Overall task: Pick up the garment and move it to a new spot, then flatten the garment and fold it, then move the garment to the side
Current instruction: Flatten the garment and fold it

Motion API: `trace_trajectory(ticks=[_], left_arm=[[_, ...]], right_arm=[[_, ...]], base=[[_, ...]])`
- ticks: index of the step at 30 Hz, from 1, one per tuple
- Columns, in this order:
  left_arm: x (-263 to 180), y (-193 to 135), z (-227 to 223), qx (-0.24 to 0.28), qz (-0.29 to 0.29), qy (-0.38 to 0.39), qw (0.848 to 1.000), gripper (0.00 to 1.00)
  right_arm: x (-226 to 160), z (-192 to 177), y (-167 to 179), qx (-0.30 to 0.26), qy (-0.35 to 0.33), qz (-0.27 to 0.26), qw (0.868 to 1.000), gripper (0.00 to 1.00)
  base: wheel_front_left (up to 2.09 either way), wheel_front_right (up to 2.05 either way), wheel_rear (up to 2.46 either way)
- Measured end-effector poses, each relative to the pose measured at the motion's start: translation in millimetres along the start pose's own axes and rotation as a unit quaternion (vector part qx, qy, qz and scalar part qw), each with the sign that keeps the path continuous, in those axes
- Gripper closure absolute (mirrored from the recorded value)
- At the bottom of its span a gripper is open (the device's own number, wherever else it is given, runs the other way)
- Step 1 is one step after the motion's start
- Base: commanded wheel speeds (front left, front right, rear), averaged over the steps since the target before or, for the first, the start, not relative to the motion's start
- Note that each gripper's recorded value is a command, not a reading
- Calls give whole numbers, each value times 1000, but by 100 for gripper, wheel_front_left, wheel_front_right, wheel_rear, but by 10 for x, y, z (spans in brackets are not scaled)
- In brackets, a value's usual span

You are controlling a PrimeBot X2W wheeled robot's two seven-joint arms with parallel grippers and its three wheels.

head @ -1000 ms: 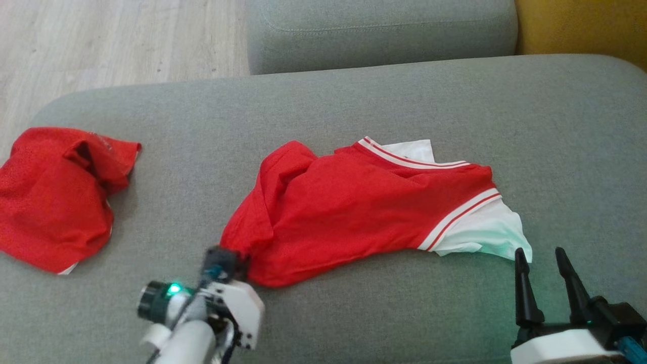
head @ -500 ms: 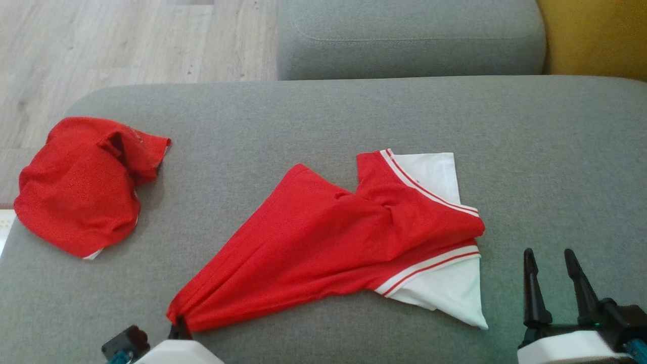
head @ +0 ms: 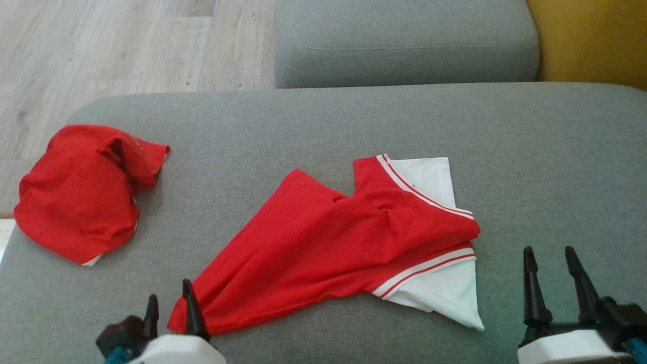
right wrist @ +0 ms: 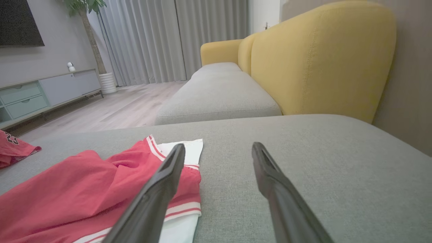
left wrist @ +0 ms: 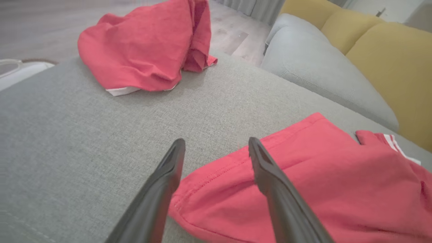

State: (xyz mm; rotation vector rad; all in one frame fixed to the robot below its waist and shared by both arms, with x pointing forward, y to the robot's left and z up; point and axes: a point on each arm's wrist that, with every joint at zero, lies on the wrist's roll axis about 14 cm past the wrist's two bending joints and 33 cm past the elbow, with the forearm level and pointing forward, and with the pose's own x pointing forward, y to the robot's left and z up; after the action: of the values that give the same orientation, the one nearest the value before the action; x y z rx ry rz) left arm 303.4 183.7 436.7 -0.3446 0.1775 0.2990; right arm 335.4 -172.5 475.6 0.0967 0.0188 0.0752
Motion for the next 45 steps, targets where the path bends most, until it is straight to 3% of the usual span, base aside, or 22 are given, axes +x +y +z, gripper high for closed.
trace_trajectory(ticks=[9,23,27,41,44,45], left_arm=[[-167,-188,238,114,-88,-63,988,0],[-336,-29,162,137,-98,-57,984,0],[-340,-12,178,140,-96,-60,984,0],[-312,-38,136,143,-104,-52,983,0],[-307,3,18,150,-101,-33,983,0],[-299,58,-112,156,-96,-10,983,0]], right_arm=[[-81,122,-13,-24,-18,0,1000,0],[-138,-73,270,-4,10,41,999,0],[-206,-267,271,5,42,40,998,0],[-236,-409,270,7,65,39,997,0],[-276,-557,306,7,95,44,995,0],[-289,-691,356,2,137,53,989,0]], base=[[0,0,0],[0,0,0],[0,0,0],[0,0,0],[0,0,0],[0,0,0]])
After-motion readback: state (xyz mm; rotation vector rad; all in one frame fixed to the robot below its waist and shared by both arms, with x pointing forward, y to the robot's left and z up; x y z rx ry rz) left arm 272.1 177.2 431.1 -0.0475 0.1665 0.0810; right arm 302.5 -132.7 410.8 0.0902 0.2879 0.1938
